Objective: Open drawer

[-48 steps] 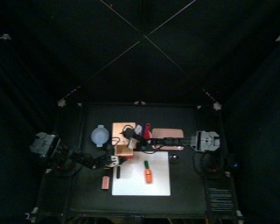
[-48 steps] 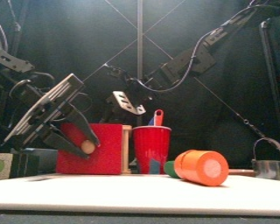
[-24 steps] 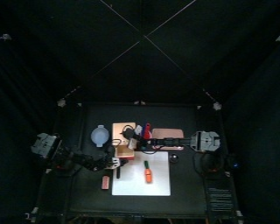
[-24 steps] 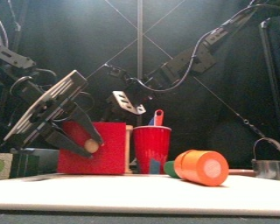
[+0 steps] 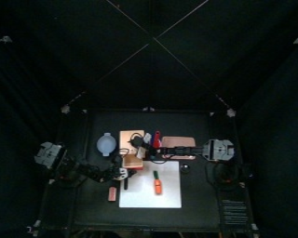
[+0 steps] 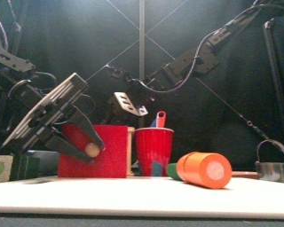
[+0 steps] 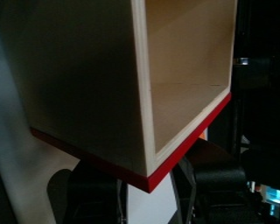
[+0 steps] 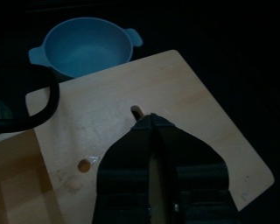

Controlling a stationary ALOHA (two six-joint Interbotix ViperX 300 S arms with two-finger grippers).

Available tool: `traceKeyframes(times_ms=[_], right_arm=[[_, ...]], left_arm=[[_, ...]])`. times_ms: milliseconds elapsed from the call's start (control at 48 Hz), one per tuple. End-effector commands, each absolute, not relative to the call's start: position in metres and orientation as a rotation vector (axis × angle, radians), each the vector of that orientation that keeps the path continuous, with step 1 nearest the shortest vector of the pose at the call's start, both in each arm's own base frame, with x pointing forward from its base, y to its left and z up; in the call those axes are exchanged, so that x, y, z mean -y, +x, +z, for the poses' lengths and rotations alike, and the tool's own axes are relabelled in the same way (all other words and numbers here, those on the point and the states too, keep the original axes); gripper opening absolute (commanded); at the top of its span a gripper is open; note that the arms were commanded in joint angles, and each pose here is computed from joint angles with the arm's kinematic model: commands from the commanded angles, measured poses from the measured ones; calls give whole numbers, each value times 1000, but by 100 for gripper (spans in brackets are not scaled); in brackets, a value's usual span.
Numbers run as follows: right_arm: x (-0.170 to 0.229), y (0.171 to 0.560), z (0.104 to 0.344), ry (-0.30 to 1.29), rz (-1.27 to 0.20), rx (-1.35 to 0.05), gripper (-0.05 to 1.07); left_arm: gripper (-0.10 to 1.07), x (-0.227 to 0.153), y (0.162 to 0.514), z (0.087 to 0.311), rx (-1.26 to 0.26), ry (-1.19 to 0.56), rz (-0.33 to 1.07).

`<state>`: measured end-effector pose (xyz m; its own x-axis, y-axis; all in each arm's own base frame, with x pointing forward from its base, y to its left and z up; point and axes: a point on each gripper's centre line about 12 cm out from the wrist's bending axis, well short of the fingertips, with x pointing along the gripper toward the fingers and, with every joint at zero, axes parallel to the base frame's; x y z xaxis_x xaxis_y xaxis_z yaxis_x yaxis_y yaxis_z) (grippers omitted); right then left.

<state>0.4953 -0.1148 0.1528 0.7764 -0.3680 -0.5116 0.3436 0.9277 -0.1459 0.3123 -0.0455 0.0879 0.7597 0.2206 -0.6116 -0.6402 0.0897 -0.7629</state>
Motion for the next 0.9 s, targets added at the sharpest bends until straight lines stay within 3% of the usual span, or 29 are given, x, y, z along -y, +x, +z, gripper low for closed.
traceKeyframes(times_ms=[0, 500, 875], right_arm=[[112, 494, 145, -36, -378, -581, 36], [110, 495, 146, -30, -377, -579, 36], [110, 496, 147, -30, -377, -574, 36]], left_arm=[[52, 48, 315, 90, -389, -1331, 647], [77, 44, 315, 98, -362, -1343, 640], [82, 42, 308, 117, -332, -1368, 597]])
